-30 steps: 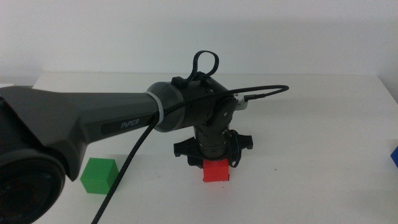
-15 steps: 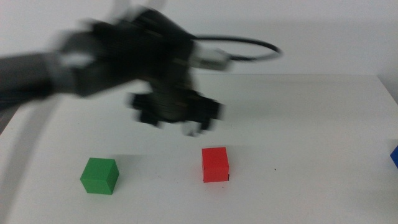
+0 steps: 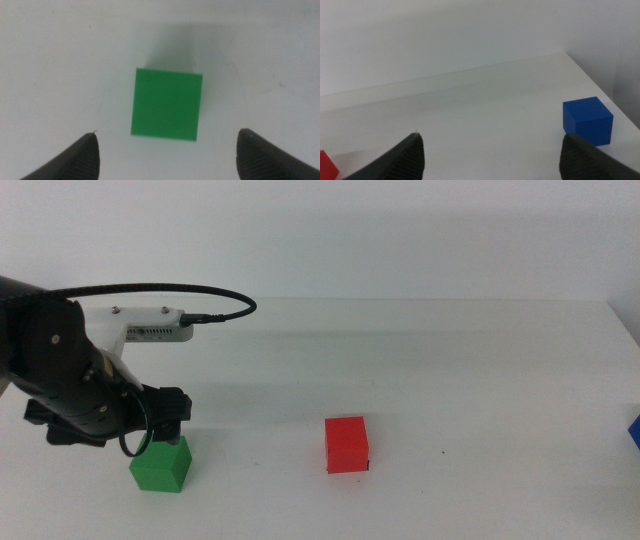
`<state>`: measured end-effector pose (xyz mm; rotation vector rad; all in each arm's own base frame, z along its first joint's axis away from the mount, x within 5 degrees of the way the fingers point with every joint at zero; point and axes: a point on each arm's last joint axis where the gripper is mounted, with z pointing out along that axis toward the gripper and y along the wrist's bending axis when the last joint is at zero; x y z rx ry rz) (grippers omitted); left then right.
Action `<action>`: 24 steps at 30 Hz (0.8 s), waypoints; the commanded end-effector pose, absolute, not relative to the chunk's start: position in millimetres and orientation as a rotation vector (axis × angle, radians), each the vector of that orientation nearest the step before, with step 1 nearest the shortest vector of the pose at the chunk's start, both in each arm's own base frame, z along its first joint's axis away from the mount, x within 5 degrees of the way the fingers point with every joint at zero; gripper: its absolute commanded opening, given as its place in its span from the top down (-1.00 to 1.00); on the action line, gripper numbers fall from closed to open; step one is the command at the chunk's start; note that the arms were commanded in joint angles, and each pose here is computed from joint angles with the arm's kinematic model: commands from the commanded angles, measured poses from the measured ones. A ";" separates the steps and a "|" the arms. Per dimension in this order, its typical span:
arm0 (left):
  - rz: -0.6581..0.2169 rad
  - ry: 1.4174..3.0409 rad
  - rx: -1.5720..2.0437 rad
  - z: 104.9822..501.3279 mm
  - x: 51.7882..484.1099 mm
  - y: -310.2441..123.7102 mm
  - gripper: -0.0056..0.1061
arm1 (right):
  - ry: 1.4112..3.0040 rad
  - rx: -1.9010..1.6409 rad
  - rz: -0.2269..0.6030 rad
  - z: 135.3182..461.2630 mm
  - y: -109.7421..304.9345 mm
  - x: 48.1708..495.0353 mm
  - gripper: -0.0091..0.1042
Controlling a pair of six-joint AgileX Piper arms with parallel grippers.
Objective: Stack red cubes first, then green, then blue cubes in a specific spot.
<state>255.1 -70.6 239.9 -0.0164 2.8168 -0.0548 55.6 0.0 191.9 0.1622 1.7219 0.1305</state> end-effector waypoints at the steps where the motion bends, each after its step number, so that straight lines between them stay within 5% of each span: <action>1: -0.074 2.792 -0.005 234.4 261.9 -69.5 -0.78 | 1.710 0.154 0.115 192.1 -0.5 55.5 -0.80; 16: -0.089 2.886 0.011 171.0 292.2 -77.4 -0.70 | 1.710 0.154 0.115 192.1 -0.5 55.5 -0.80; 19: -0.085 2.905 0.006 165.5 292.9 -77.7 -0.44 | 1.710 0.154 0.115 192.1 -0.5 55.5 -0.80; 24: -0.137 2.911 -0.079 174.4 291.3 -81.6 0.43 | 1.710 0.154 0.115 192.1 -0.5 55.5 -0.80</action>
